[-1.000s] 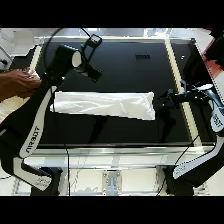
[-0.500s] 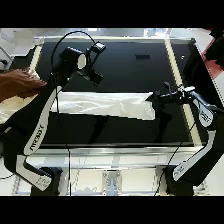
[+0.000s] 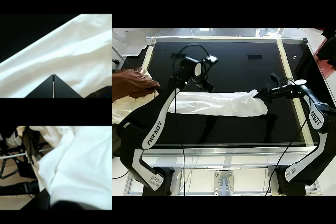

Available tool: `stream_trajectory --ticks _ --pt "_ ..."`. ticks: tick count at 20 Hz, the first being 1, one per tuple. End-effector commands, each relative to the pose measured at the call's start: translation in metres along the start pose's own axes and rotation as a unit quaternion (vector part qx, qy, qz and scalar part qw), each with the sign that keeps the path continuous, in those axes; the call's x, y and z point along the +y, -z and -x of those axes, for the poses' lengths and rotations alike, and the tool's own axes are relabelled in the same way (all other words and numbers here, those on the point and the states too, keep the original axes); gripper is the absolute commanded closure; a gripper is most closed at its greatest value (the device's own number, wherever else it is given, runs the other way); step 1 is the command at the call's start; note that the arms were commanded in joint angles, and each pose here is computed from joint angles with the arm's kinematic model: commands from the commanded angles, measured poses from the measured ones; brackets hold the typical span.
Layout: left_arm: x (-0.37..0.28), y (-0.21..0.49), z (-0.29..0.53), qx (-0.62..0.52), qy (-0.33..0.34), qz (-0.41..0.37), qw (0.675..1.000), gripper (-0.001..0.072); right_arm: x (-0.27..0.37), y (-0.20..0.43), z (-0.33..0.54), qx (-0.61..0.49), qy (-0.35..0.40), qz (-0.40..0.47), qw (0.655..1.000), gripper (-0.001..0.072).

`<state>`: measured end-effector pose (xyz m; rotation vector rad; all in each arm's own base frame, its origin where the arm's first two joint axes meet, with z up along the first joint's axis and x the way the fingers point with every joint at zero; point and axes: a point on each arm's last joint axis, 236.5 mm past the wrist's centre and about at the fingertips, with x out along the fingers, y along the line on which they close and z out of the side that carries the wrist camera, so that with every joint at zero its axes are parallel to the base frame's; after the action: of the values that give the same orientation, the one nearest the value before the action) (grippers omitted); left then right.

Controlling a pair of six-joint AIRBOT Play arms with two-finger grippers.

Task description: Fold the shirts.

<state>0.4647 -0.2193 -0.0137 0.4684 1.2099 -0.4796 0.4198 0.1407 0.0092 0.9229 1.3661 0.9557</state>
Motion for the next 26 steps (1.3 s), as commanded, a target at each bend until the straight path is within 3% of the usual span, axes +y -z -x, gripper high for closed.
stream_trajectory --ticks 1,5,11,18,25,26 --pt "-0.029 0.009 -0.042 0.02 0.059 0.022 0.998 0.0695 0.054 0.004 -0.005 0.01 -0.002 0.043 0.999 0.0699" --pt "-0.053 0.002 -0.078 0.011 0.108 0.053 0.993 0.0695 0.111 -0.001 -0.026 0.009 0.014 0.086 0.996 0.0699" --pt "-0.041 0.002 -0.076 0.008 0.109 0.068 0.992 0.0695 0.167 -0.004 -0.066 0.011 0.063 0.134 0.989 0.07" --pt "0.098 0.005 0.087 -0.112 0.042 0.17 0.978 0.0695 0.22 -0.005 -0.127 -0.026 0.057 0.147 0.987 0.0702" --pt "0.198 0.055 0.218 -0.219 -0.054 0.256 0.94 0.0695 0.27 -0.006 -0.259 -0.122 0.0 0.185 0.975 0.0697" --pt "0.203 0.061 0.224 -0.222 -0.06 0.263 0.937 0.0695 0.281 -0.006 -0.271 -0.147 -0.011 0.199 0.969 0.0605"
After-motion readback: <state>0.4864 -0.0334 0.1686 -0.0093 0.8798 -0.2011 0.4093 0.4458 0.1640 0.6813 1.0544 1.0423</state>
